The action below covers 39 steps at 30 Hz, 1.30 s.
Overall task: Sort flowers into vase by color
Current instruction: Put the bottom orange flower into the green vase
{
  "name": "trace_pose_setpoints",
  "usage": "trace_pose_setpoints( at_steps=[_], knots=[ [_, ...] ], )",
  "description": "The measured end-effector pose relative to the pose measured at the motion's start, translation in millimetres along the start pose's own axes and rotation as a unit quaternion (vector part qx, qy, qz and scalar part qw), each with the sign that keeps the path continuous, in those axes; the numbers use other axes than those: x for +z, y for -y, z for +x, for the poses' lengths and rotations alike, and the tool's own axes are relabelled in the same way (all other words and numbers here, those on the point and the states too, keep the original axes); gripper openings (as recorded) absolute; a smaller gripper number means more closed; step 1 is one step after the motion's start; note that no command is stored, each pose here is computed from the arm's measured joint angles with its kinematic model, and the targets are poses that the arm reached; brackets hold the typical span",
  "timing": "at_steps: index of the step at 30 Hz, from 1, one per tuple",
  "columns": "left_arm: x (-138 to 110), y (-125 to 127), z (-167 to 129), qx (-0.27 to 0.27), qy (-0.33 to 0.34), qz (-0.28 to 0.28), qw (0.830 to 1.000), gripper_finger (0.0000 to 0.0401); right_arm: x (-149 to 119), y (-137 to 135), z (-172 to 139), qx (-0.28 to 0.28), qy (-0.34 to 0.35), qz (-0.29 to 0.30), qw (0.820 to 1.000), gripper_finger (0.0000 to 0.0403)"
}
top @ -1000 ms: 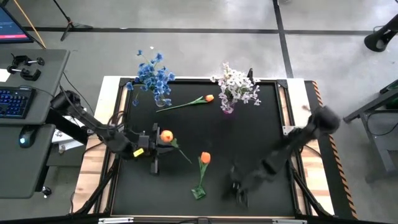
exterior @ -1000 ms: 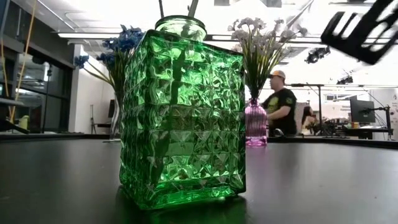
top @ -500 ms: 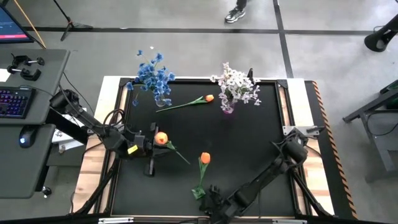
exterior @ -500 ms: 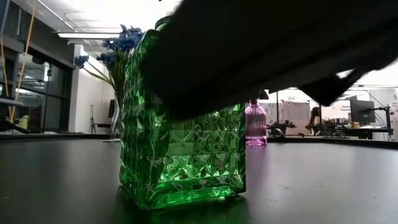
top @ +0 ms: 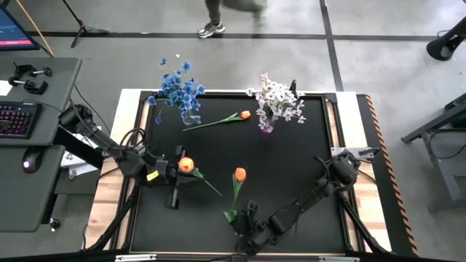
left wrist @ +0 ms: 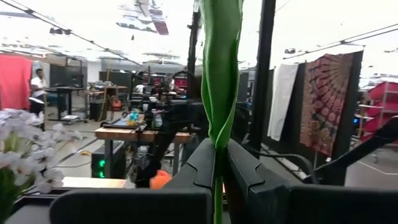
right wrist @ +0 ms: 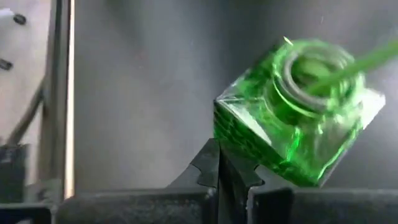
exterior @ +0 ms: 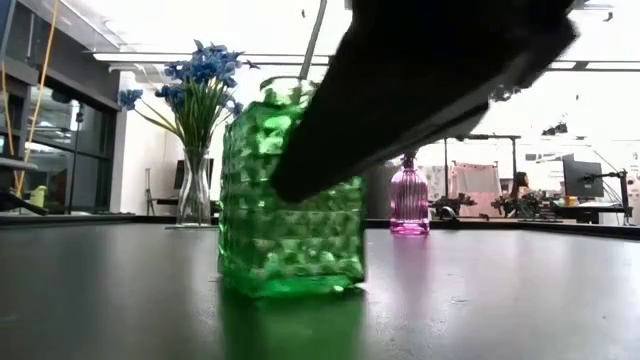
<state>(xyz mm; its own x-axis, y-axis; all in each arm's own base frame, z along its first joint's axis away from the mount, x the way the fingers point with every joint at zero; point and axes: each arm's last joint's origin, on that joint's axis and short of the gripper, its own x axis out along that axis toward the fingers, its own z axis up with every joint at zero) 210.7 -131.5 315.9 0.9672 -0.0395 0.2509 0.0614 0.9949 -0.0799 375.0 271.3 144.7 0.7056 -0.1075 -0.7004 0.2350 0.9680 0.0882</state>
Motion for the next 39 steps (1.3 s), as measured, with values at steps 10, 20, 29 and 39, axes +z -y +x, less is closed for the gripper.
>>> trace_pose_setpoints(
  at_steps=[10,20,29,39],
  knots=[
    [1,13,-8,-0.01,-0.005,-0.006,1.0,0.0001,36,44,30,-0.01,-0.024,-0.089,0.996,0.0],
    [-6,3,-2,0.028,-0.029,-0.012,0.999,0.0001,26,34,-37,0.007,-0.117,-0.171,0.978,0.0],
    [-48,-12,-8,0.007,-0.015,-0.074,0.997,0.0,-31,41,-142,-0.016,-0.054,0.035,0.998,0.0],
    [-68,-31,-5,0.003,-0.013,-0.043,0.999,0.0,-47,55,-168,-0.009,0.05,0.115,0.992,0.0]
  ],
)
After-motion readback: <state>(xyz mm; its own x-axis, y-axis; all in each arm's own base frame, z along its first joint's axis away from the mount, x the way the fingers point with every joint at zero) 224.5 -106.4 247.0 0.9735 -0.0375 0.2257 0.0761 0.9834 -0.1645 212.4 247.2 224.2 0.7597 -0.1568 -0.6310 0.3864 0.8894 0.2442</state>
